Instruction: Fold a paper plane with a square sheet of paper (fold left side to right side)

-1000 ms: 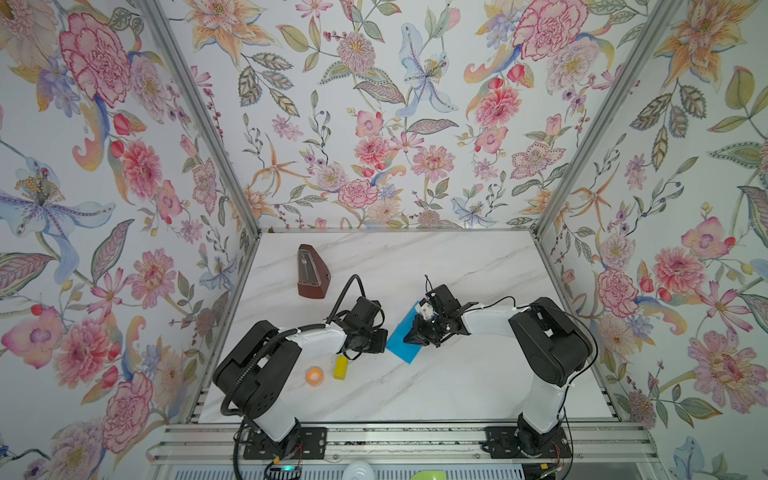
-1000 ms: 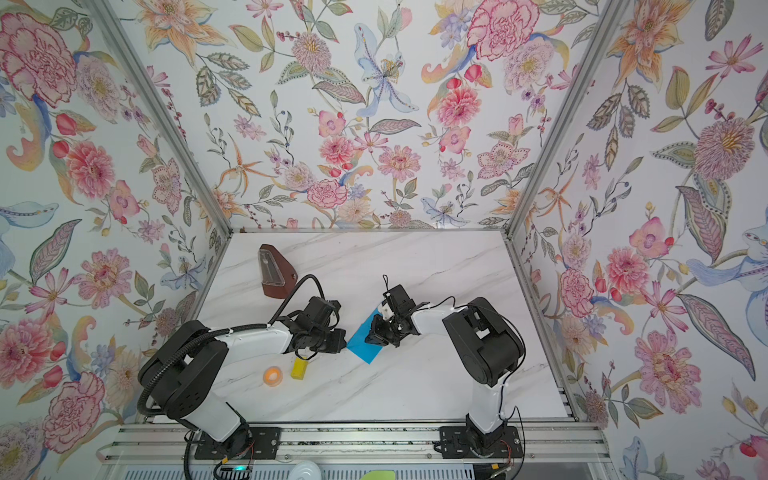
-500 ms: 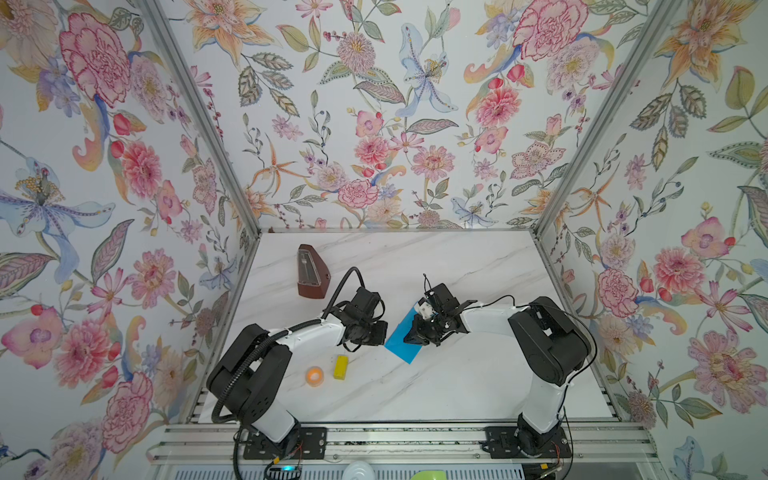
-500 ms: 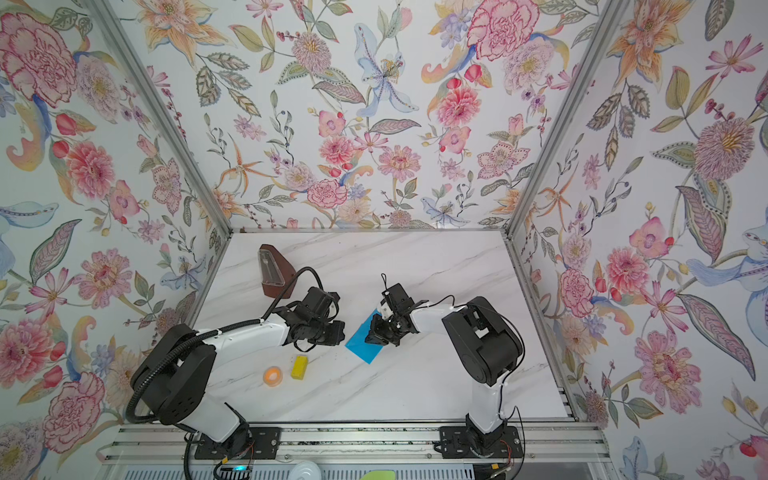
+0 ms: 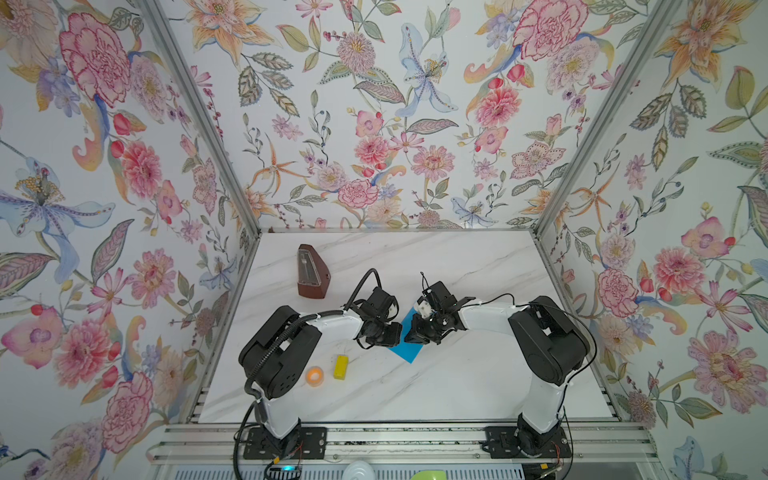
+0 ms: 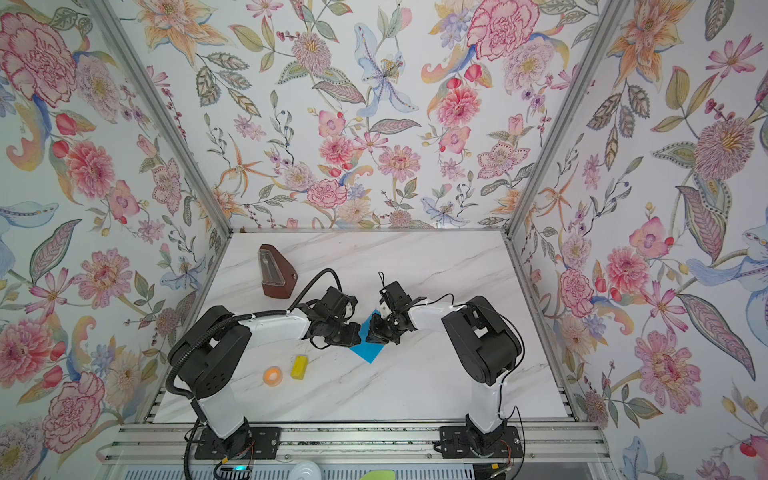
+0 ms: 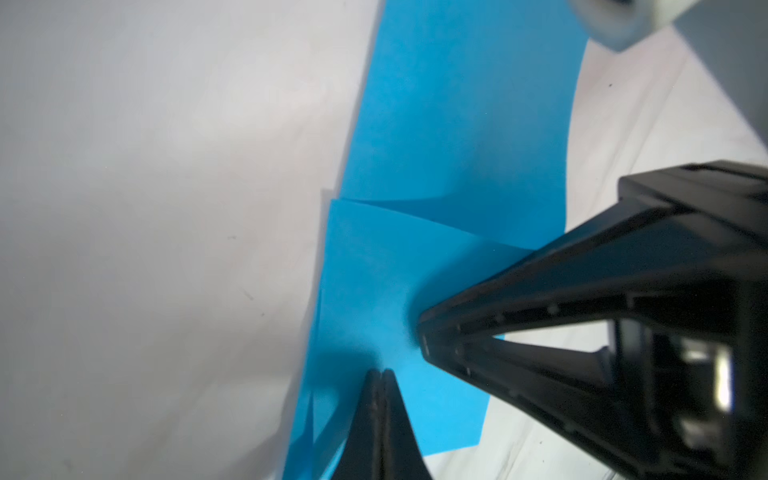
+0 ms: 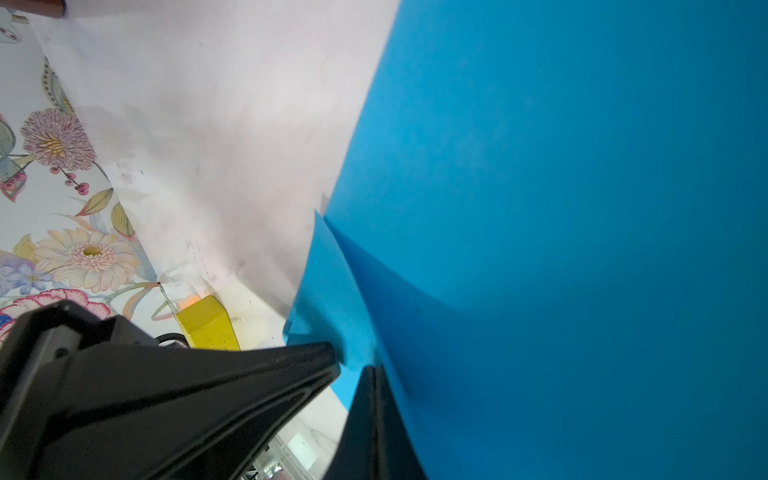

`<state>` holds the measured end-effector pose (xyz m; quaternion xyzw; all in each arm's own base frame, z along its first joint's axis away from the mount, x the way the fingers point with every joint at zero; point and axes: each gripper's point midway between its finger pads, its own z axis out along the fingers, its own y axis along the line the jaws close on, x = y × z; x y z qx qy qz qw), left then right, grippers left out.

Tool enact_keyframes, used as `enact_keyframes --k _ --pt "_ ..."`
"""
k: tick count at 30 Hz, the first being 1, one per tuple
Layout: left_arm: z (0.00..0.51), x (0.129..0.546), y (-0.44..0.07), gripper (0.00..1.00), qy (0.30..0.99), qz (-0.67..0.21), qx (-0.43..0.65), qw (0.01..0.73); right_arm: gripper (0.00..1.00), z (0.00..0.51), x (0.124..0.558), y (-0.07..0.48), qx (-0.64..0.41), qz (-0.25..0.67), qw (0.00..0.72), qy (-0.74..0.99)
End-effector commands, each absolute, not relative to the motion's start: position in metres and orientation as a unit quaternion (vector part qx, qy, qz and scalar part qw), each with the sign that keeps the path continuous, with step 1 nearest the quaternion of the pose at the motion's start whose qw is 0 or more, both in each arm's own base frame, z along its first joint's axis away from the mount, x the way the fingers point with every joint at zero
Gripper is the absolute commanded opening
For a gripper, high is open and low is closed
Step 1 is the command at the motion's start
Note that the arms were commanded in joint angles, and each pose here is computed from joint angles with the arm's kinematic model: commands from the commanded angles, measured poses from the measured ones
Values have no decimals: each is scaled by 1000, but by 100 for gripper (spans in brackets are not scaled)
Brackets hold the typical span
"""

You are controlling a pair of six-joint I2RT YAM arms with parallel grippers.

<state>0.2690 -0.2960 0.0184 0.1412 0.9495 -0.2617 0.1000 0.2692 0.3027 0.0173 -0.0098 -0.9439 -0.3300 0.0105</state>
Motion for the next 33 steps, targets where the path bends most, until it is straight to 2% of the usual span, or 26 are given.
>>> enact_keyframes --k 1,23,29,33 --pt "-4 258 -279 0 961 -230 134 73 2 -15 258 273 -18 -243 29 -970" --pt "-21 245 -252 0 970 -214 105 51 0 -30 248 168 -40 -71 15 -997" --pt "-21 244 -251 0 970 -213 103 51 0 -30 243 147 -47 -38 12 -998" --pt "-18 246 -254 0 968 -221 102 54 0 -13 254 147 -55 -41 -12 -998"
